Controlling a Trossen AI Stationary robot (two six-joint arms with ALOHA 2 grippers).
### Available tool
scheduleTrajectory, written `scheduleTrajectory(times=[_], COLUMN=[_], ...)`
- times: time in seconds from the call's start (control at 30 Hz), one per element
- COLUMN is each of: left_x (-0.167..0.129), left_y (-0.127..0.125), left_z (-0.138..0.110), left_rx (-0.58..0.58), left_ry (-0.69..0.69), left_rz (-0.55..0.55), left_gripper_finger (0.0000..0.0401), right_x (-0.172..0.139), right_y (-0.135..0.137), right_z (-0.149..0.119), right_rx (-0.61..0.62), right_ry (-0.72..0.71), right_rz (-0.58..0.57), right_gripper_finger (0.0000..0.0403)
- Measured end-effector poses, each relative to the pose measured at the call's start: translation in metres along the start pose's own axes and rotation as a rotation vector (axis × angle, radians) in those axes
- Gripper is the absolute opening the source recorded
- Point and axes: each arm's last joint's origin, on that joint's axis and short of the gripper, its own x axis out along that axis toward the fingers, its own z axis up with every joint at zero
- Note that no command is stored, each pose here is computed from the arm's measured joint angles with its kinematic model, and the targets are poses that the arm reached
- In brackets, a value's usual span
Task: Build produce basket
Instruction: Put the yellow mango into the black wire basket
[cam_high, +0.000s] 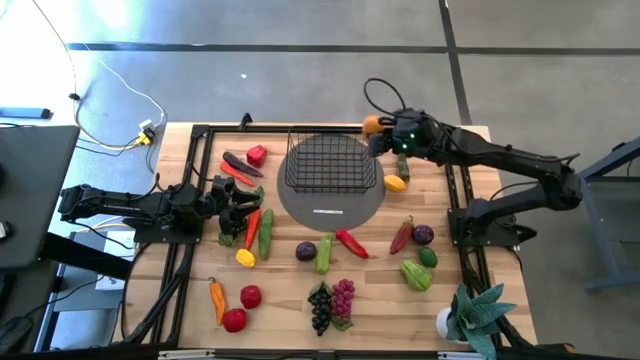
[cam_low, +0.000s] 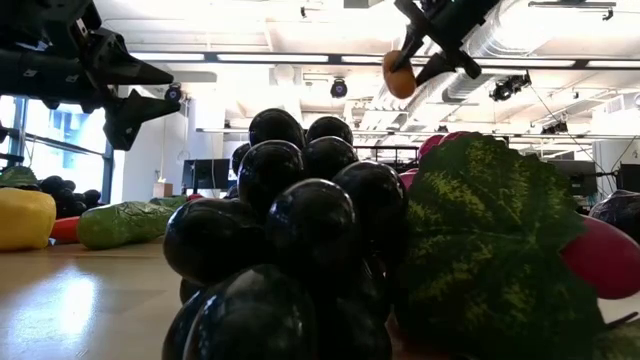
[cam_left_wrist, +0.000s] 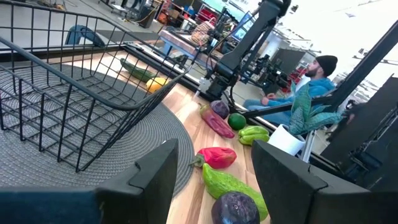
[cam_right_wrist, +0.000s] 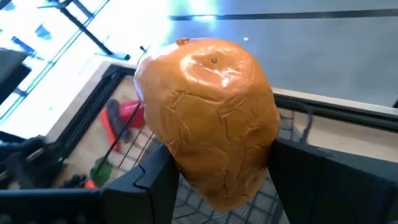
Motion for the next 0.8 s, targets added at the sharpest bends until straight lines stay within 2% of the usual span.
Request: scheduleTrajectory(times=[0.13,0.37,0.53,0.8], left_x=[0.000,0.000,0.000,0.000], left_y=[0.000,0.000,0.000,0.000], left_z=[0.000,0.000,0.000,0.000], left_rx=[0.000,0.000,0.000,0.000], left_ry=[0.000,0.000,0.001,0.004], left_rz=[0.000,0.000,0.000,0.001], left_gripper_finger=[0.0195,0.0195,0.0195,0.0195], right_x=[0.003,0.030,0.050,0.075], right_y=[0.009,0.026,0.031,0.032], right_z=[-0.009,-0.036,-0.053,-0.071], right_rx=[-0.022,-0.032,-0.049,0.007], right_ry=[0.025,0.114,0.170,0.245], right_rz=[0.018,-0.005,-0.040,-0.083], right_gripper_finger=[0.0188,0.0191,0.0211,0.0243])
